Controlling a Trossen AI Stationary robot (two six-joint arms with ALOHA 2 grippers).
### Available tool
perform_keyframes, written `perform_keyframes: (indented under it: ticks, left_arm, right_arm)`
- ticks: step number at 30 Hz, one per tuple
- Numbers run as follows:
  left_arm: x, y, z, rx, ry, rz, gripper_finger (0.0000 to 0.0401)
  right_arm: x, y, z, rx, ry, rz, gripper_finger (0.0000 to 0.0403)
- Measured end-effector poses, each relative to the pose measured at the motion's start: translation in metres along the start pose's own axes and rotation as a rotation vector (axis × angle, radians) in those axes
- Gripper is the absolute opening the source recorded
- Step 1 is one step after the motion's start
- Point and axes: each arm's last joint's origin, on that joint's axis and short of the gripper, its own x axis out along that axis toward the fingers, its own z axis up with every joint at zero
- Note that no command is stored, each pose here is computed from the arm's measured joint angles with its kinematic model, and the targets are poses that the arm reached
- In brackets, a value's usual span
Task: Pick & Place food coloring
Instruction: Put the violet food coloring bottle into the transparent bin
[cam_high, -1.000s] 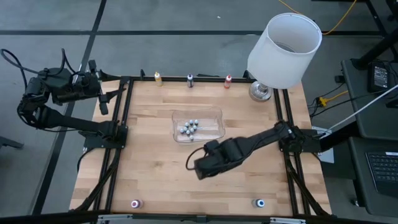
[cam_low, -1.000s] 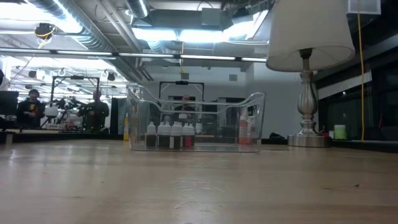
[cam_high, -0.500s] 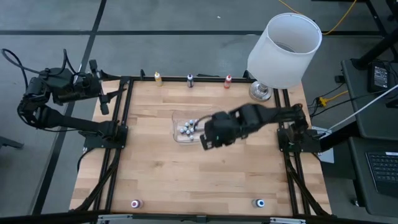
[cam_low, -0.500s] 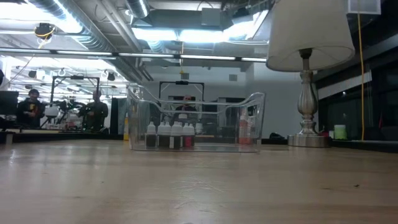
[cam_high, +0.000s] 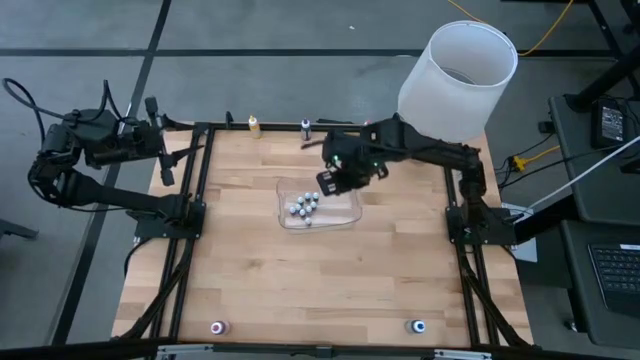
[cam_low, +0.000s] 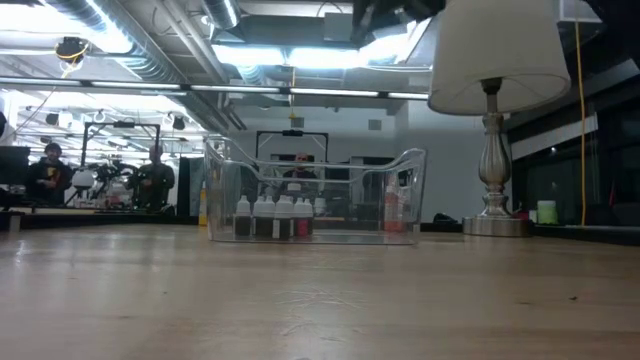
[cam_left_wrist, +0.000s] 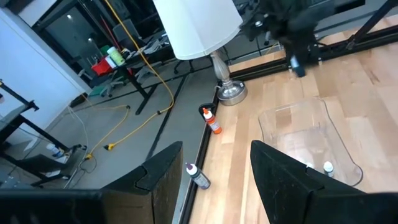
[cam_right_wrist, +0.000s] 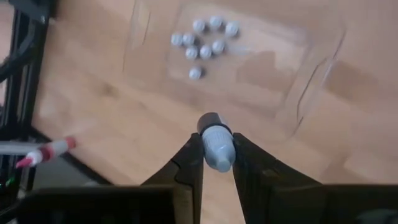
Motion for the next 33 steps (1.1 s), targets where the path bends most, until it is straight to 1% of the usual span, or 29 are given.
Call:
perform_keyframes:
  ticks: [3, 6, 12, 16, 20, 26, 31, 33]
  left_arm:
    - [0.000, 0.000, 0.000, -0.014, 0.004, 0.000, 0.0185]
    - [0.000, 0.000, -0.001, -0.028, 0.013, 0.002, 0.0185]
    - [0.000, 0.000, -0.002, -0.027, 0.022, 0.000, 0.0184]
    - [0.000, 0.000, -0.002, -0.027, 0.023, 0.003, 0.0184]
    - [0.000, 0.000, -0.002, -0.026, 0.024, 0.003, 0.0185]
    - [0.000, 0.000, -0.002, -0.011, 0.024, 0.004, 0.0185]
    - [0.000, 0.000, -0.002, 0.002, 0.024, 0.003, 0.0185]
    - [0.000, 0.000, -0.002, 0.002, 0.024, 0.002, 0.0185]
  right_arm:
    - [0.010, -0.002, 0.015, -0.022, -0.040, -0.015, 0.0073]
    - [0.032, 0.001, 0.026, -0.063, -0.040, -0.042, 0.0071]
    - [0.094, 0.013, 0.035, -0.143, 0.024, -0.125, 0.0075]
    - [0.134, 0.018, 0.030, -0.164, 0.078, -0.191, 0.0076]
    - [0.162, 0.027, 0.018, -0.188, 0.108, -0.220, 0.0077]
    - [0.195, 0.038, 0.004, -0.199, 0.113, -0.226, 0.0077]
    - [0.220, 0.036, 0.000, -0.209, 0.129, -0.279, 0.0078]
    - [0.225, 0.035, 0.000, -0.210, 0.124, -0.296, 0.0078]
